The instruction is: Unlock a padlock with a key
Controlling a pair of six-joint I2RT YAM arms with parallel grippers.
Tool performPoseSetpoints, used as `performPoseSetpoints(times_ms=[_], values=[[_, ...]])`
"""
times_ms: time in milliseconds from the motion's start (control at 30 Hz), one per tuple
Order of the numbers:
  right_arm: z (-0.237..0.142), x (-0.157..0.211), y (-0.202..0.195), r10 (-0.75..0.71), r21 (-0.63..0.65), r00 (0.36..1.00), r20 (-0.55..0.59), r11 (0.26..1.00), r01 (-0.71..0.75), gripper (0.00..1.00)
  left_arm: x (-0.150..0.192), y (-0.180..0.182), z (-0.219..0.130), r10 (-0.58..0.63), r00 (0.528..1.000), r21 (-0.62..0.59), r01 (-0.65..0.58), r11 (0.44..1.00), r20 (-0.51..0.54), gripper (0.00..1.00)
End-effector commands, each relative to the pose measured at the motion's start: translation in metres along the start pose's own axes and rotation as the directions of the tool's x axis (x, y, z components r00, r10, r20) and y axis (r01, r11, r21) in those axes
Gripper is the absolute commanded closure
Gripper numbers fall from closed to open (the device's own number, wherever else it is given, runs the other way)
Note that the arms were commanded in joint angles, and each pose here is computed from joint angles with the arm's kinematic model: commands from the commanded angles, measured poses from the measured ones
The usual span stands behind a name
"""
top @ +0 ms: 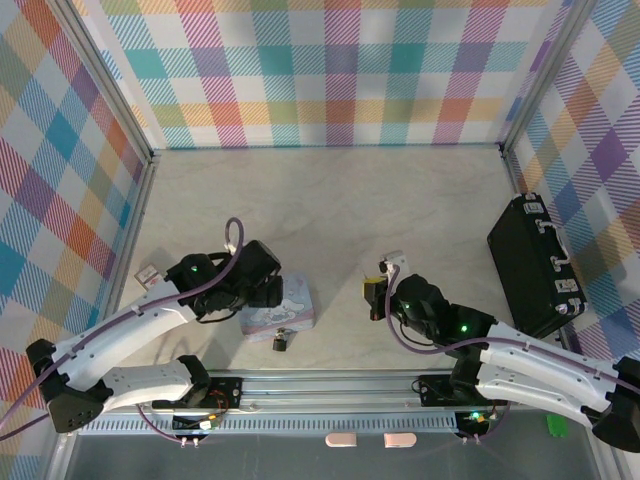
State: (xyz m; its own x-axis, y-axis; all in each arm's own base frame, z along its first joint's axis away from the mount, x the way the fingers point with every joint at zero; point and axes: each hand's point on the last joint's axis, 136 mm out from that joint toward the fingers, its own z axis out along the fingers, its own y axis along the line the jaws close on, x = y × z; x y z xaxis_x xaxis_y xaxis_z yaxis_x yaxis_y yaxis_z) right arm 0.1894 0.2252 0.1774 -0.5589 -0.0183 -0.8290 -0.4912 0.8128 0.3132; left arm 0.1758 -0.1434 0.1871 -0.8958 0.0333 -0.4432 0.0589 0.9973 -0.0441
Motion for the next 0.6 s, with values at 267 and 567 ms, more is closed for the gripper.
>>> performPoseSetpoints(times_ms=[267,567], values=[[0.004,0.01,0.001,0.048,0.004,0.997,-0.067,0.999,-0.048,1.0,0.087,0.009,0.023,0.076,0.975,-0.066,-0.092,0.994,-0.211,0.01],[0.006,0.02,-0.002,0.088,0.006,0.993,-0.082,0.996,-0.088,1.0,0.105,0.022,0.053,0.079,0.974,-0.108,-0.104,0.989,-0.211,0.04]])
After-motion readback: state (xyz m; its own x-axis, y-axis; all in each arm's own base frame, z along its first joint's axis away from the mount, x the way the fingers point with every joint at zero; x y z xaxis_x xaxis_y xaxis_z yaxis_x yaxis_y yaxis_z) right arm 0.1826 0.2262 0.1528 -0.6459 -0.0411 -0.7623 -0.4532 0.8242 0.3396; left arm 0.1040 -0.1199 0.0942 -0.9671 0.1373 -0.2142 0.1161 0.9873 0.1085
